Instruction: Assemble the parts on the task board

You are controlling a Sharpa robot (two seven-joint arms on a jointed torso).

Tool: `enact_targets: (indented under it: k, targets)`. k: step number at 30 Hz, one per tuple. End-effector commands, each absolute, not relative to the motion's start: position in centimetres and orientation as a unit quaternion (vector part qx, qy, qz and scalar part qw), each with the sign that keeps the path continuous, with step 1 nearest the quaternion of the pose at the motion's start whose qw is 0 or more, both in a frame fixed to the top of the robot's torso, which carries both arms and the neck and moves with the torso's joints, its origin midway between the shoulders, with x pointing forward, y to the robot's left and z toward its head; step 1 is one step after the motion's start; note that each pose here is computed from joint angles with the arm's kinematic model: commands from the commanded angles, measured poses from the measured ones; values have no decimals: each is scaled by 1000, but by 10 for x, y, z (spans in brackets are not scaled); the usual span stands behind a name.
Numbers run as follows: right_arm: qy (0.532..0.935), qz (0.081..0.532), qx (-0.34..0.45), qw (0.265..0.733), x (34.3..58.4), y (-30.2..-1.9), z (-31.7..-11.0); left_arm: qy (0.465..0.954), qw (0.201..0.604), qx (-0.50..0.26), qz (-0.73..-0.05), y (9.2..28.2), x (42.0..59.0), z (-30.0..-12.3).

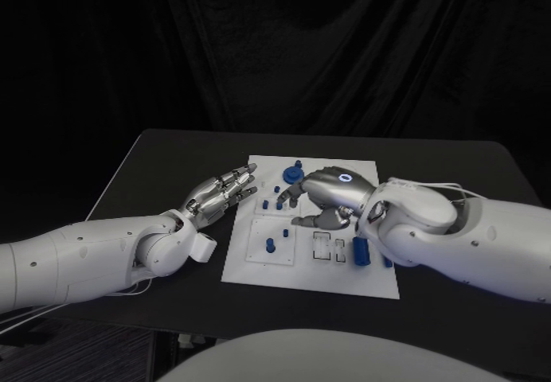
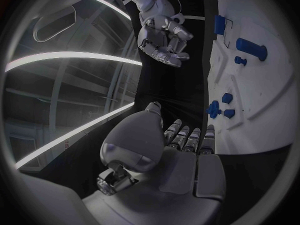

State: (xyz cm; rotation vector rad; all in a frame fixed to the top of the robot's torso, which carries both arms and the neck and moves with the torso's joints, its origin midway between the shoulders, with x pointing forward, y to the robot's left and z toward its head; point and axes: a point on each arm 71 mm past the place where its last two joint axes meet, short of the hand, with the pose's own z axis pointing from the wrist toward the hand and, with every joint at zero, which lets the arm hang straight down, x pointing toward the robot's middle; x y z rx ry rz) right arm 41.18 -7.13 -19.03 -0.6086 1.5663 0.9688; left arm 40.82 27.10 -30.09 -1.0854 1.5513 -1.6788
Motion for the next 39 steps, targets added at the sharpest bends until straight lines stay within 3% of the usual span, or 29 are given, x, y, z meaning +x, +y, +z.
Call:
enact_targets:
  k: [1,7,11,17,27,39]
  targets:
    - [680,472,-121,548,424,-97,-169,539,336,-388,-668,275,407,-290]
    - [731,434,-23,526,441,-153,-160,530,357,-386,-665,279,402,-283]
    - [787,375,17,490,445,-183,-168,522,372,-381,-666,280,401,-271]
    - [828,314,57,461,442,-208,-184,520,400,-348,-669,279,405,-250]
    - [847,243,84,466,429,-225,-206,525,410,-322,-673,276,409,-242]
    - [826,152,13,543,405,-231,-226,536,381,-321,-681,268,412,-245]
